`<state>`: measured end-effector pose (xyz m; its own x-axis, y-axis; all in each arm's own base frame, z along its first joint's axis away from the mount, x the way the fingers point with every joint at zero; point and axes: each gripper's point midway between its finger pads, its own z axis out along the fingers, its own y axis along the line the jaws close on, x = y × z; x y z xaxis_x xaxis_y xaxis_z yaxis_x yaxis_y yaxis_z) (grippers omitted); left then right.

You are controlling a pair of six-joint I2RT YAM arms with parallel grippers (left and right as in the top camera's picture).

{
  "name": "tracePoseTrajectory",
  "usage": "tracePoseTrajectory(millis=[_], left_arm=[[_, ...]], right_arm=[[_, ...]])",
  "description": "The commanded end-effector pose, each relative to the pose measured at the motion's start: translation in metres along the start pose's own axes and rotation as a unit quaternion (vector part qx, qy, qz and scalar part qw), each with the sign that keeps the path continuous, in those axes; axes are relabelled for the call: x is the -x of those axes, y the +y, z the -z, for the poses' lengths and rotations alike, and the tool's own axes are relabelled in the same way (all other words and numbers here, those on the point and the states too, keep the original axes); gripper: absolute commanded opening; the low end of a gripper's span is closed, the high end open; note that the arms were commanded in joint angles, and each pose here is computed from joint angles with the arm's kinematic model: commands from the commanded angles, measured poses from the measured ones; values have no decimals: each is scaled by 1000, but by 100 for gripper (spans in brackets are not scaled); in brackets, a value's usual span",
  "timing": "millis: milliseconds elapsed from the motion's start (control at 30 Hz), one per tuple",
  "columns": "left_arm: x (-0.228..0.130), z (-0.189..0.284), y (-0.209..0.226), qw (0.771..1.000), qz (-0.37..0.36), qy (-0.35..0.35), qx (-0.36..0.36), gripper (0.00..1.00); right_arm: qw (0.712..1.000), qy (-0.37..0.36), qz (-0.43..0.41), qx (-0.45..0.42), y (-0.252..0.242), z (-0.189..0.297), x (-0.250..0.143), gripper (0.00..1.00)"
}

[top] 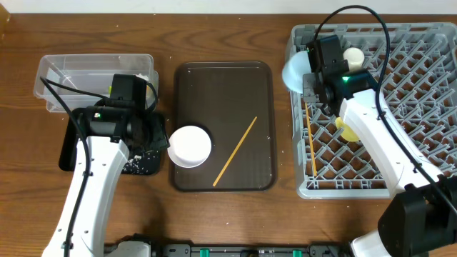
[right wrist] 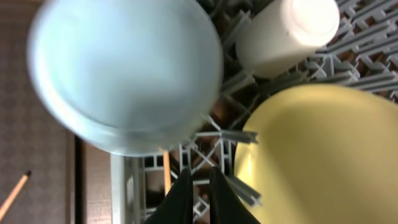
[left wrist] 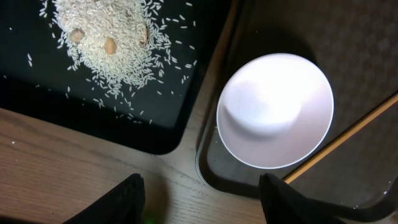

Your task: Sort waste into correct bins and load items into the dishwasher rack

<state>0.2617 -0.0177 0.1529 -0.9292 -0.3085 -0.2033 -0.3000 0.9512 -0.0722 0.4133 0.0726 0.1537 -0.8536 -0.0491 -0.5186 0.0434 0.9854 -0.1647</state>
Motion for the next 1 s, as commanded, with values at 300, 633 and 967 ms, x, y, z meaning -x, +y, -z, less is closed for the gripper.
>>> tracePoseTrajectory(millis=[300, 633, 967], left_arm=[[3, 1, 2, 1000, 10, -4, 6, 62], [3, 1, 2, 1000, 10, -3, 6, 62], [3, 1, 2, 1000, 10, -3, 5, 62]], right_arm=[[998, -12, -21, 62, 15, 4, 10, 9], [989, -31, -15, 146, 52, 11, 20, 5], [981, -33, 9, 191, 75, 9, 18, 6]])
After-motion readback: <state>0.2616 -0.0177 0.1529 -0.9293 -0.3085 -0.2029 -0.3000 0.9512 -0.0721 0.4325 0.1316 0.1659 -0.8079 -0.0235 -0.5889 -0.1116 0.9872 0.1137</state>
